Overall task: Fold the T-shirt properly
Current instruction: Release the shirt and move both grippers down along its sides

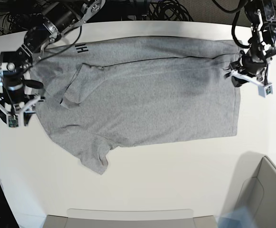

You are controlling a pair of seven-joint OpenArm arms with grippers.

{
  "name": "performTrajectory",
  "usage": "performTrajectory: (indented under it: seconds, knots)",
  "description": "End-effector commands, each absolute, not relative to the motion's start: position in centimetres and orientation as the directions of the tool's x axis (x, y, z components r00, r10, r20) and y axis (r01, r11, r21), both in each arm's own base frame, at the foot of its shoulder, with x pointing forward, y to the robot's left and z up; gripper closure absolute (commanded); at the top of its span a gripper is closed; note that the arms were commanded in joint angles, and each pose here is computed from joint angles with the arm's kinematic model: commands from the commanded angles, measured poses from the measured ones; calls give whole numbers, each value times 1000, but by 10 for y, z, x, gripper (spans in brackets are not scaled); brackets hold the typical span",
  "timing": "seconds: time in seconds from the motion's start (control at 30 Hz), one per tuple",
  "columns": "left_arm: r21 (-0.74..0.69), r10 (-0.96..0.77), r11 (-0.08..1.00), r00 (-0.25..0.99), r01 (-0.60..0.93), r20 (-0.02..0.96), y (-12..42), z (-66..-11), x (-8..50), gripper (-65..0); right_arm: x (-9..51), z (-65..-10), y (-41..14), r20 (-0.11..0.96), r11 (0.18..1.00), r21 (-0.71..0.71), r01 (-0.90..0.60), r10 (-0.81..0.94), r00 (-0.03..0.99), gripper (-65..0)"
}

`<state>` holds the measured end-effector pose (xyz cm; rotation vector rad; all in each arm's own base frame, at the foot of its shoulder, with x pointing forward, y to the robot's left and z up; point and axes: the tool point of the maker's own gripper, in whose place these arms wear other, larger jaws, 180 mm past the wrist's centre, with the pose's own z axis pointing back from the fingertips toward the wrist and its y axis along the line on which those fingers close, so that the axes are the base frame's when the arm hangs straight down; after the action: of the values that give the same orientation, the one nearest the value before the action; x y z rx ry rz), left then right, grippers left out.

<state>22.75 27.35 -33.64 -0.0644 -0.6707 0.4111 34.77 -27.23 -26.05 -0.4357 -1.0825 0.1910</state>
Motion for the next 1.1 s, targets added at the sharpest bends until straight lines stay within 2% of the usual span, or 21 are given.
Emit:
performTrajectory:
  seconds: [0.0, 0.2, 0.37, 0.5, 0.67, 0.9, 1.07]
  knots:
    - [-210, 354, 935, 708, -285, 612, 256, -325, 246, -233, 365, -248, -264, 817, 894, -446, 35, 391, 423, -327]
    - [-240, 317, 947, 724, -212, 613, 233, -316, 269, -233, 420, -283, -215, 807, 917, -369, -150, 396, 438, -327]
    - [-161, 228, 974, 734, -162, 639, 227, -312, 282, -233, 452, -326, -180, 759, 897, -301, -323, 430, 488, -327]
    - [-101, 175, 984, 738, -144, 651, 224, -314, 288, -233, 481, -347, -199, 756, 947, -215, -237, 315, 574, -327]
    - [-129, 206, 979, 745, -160, 635, 214, -323, 289, -233, 480, -373, -233, 733, 980, -133, -148, 198, 651, -327]
    - [-133, 219, 976, 752, -174, 622, 216, -328, 288, -233, 424, -438, -236, 622, 981, -107, -164, 194, 758, -327]
    - [-133, 219, 976, 753, -175, 621, 216, -329, 288, -233, 378, -466, -243, 572, 977, -131, -166, 211, 793, -327]
